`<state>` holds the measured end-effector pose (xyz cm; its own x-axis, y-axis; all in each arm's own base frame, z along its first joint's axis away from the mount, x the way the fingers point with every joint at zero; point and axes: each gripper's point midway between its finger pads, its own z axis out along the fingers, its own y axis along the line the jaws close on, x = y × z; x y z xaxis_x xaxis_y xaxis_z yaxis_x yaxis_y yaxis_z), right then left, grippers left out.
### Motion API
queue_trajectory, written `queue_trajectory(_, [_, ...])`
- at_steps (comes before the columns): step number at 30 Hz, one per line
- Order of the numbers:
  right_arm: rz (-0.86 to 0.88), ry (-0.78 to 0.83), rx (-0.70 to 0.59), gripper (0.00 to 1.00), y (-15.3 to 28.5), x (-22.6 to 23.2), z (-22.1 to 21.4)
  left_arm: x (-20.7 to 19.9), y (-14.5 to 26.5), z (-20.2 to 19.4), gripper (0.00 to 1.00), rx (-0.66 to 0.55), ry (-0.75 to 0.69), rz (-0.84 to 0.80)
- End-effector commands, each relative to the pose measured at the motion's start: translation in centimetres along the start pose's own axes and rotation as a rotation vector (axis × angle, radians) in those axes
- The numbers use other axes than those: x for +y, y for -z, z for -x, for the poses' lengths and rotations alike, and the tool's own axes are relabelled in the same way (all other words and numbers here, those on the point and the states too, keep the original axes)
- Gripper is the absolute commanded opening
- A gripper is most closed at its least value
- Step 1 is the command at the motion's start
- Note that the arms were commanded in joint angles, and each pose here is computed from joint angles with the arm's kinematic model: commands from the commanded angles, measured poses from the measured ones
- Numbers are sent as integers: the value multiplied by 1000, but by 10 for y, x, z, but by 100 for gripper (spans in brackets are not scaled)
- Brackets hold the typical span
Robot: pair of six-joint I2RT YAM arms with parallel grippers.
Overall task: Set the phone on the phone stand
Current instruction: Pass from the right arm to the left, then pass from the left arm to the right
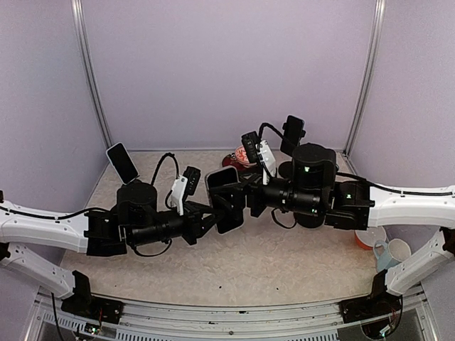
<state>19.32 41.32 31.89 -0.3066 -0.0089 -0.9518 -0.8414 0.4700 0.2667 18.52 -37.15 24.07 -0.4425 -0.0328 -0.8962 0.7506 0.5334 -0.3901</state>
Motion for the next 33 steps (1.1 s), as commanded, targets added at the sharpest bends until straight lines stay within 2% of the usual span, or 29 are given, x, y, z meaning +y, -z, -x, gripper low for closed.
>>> queue_trajectory(1, [130,32,-73,100,17,29,23,-3,10,26,0,-95,0,-13])
queue_trajectory(9, [177,96,-92,100,41,31,30,-10,23,31,0,-117,-35,-56])
queue_trajectory(16, [322,183,48,100,56,38,-21,-35,45,37,0,-145,-97,-205])
queue_trajectory(23, [457,199,77,99,64,53,-47,-60,63,36,0,-149,-147,-353])
queue_trajectory(26, [567,207,98,95,68,67,-58,-68,67,37,0,-150,-165,-397])
queue_trajectory(33, [721,187,186,75,61,84,-81,-77,76,39,0,-169,-190,-455])
